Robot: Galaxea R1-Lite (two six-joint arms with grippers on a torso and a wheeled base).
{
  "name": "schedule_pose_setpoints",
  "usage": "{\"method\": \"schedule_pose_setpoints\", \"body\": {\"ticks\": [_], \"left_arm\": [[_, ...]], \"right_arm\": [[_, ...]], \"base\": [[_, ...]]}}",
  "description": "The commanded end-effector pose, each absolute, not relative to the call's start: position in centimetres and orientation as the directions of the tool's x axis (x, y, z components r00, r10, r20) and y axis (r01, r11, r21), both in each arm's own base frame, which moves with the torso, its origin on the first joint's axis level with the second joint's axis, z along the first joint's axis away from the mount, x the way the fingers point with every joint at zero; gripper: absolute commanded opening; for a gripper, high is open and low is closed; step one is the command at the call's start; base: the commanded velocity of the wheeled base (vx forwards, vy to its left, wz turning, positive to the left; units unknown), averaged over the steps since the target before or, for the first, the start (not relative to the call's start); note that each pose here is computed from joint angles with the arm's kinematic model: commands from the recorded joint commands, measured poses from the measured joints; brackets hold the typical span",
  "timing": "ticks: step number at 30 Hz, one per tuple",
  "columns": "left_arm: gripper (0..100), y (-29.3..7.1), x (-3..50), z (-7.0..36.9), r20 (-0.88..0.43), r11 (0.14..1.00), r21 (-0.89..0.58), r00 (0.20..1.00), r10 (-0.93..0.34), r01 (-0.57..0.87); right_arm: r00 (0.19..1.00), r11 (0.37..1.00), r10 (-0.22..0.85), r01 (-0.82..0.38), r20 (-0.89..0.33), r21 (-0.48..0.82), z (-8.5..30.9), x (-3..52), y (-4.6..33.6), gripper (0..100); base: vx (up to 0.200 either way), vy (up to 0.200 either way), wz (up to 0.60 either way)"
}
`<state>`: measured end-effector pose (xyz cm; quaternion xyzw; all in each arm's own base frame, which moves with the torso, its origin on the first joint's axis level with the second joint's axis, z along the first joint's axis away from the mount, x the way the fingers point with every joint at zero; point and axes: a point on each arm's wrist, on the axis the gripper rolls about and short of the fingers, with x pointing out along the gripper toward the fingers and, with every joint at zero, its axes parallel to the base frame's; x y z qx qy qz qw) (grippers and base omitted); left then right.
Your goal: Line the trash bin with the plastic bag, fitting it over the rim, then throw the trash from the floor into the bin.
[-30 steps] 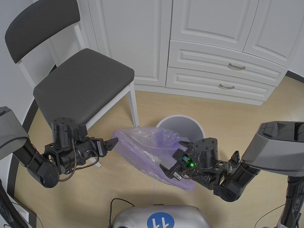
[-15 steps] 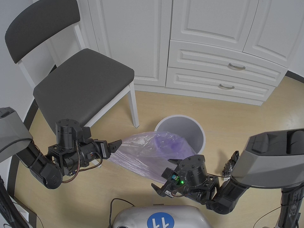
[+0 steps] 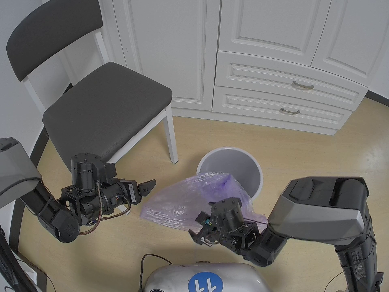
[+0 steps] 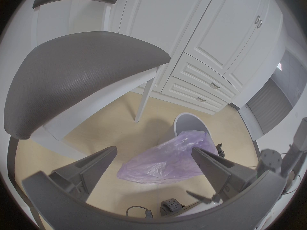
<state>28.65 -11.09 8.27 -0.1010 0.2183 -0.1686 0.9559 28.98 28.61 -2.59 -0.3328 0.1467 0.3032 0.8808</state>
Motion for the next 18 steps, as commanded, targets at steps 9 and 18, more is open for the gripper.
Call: {"method": "schedule_pose_setpoints", "body": {"ticks": [9, 18], "left_arm": [[100, -11.1, 28.7, 8.2, -0.384, 0.923, -0.267, 0.848, -0.365, 0.277], [100, -11.0, 28.7, 8.3, -0.382, 0.923, -0.267, 0.849, -0.365, 0.277]], "right_arm": [[0.903, 0.743, 0.262, -0.414, -0.341, -0.526, 0.9, 40.1, 24.3, 100], [0.920, 0.773, 0.240, -0.374, -0.310, -0.512, 3.1, 41.4, 23.4, 100]], "base": [[0.000, 0.000, 0.00], [0.000, 0.000, 0.00]]}}
